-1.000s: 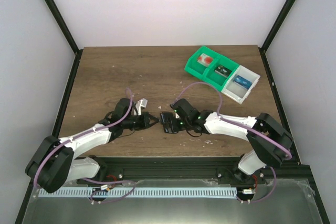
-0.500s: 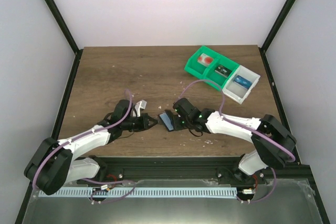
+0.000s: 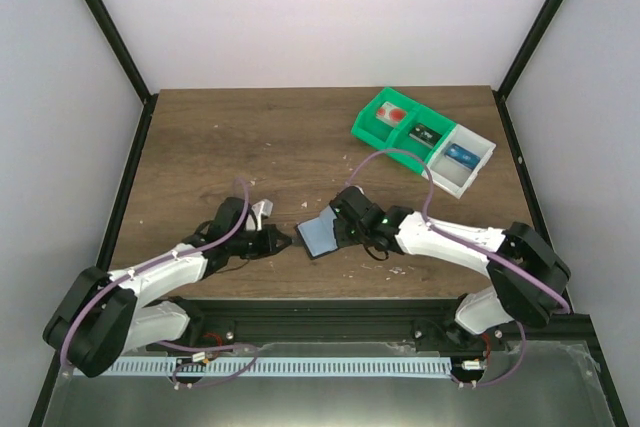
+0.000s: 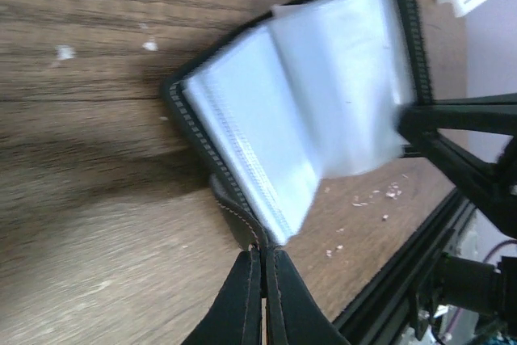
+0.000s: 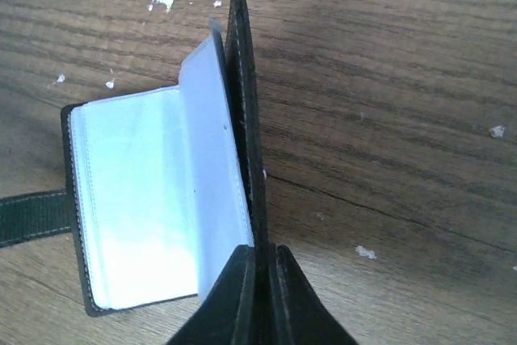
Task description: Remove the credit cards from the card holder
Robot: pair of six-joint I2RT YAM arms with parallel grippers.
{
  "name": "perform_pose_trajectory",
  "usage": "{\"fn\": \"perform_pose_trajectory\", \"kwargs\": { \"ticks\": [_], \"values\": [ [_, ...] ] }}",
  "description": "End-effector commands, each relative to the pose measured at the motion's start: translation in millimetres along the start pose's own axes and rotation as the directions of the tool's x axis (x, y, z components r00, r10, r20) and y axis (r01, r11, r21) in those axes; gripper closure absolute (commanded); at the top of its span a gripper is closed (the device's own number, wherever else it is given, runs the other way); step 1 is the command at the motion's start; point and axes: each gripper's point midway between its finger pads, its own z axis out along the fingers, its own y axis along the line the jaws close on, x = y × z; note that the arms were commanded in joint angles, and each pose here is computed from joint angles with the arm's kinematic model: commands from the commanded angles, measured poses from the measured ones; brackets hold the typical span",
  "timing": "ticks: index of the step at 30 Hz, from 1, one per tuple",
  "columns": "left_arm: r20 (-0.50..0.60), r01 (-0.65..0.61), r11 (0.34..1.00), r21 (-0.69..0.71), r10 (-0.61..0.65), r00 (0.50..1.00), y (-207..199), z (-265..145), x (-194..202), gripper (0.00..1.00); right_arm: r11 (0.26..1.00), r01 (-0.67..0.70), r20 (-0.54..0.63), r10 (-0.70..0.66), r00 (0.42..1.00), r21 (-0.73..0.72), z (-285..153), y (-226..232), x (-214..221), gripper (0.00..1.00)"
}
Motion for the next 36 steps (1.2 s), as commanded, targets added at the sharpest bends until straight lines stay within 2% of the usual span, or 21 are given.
{"fn": "perform_pose_trajectory", "kwargs": {
  "ticks": [1, 10, 13, 15, 19, 21, 23, 28, 32, 36],
  "values": [
    [0.029, 0.009, 0.997, -0.071, -0.007, 1.000, 19.2, -5.9, -3.7, 1.00, 0.999, -0.021, 0.039, 0.022, 0.999, -0.024, -14.9, 5.3, -8.8, 0.99],
    [0.130, 0.063, 0.989, -0.137, -0.046, 0.990, 38.7, -28.1, -27.1, 1.00, 0.985, -0.129, -0.022, 0.127, 0.992, -0.114, -10.5, 5.5, 22.8, 0.99],
    [0.124, 0.055, 0.992, -0.114, -0.041, 0.991, 33.8, -28.7, -26.1, 1.00, 0.972, -0.176, -0.049, 0.170, 0.984, -0.155, -8.8, 7.8, 33.6, 0.83],
    [0.101, 0.044, 0.996, -0.081, -0.036, 0.994, 28.4, -26.4, -23.1, 1.00, 0.974, -0.190, -0.063, 0.183, 0.981, -0.125, -8.6, 2.5, 37.5, 0.78],
    [0.067, 0.013, 0.999, -0.048, -0.010, 0.998, 24.2, -23.0, -18.0, 1.00, 0.975, -0.172, -0.048, 0.167, 0.985, -0.143, -21.3, 11.7, 22.2, 0.57],
    [0.059, 0.003, 0.999, -0.036, 0.000, 0.998, 22.5, -22.0, -17.2, 1.00, 0.974, -0.160, -0.061, 0.152, 0.986, -0.158, -29.7, 21.5, 12.4, 0.53],
    [0.058, -0.010, 1.000, -0.014, 0.011, 0.998, 17.8, -21.8, -18.1, 1.00, 0.969, -0.149, -0.062, 0.139, 0.988, -0.195, -37.2, 33.4, 1.8, 0.53],
    [0.052, -0.003, 1.000, 0.006, 0.003, 0.999, 14.9, -21.5, -17.0, 1.00, 0.929, -0.127, -0.028, 0.125, 0.992, -0.348, -42.4, 65.4, -15.7, 0.61],
    [0.049, -0.001, 1.000, 0.002, 0.001, 0.999, 14.2, -22.4, -17.0, 1.00, 0.924, -0.111, -0.005, 0.118, 0.993, -0.366, -22.0, 72.9, -20.3, 0.70],
    [0.062, 0.016, 1.000, -0.005, -0.015, 0.998, 15.7, -24.5, -16.9, 0.99, 0.932, -0.119, -0.029, 0.116, 0.993, -0.342, 7.8, 73.7, -15.0, 0.78]
  ]
}}
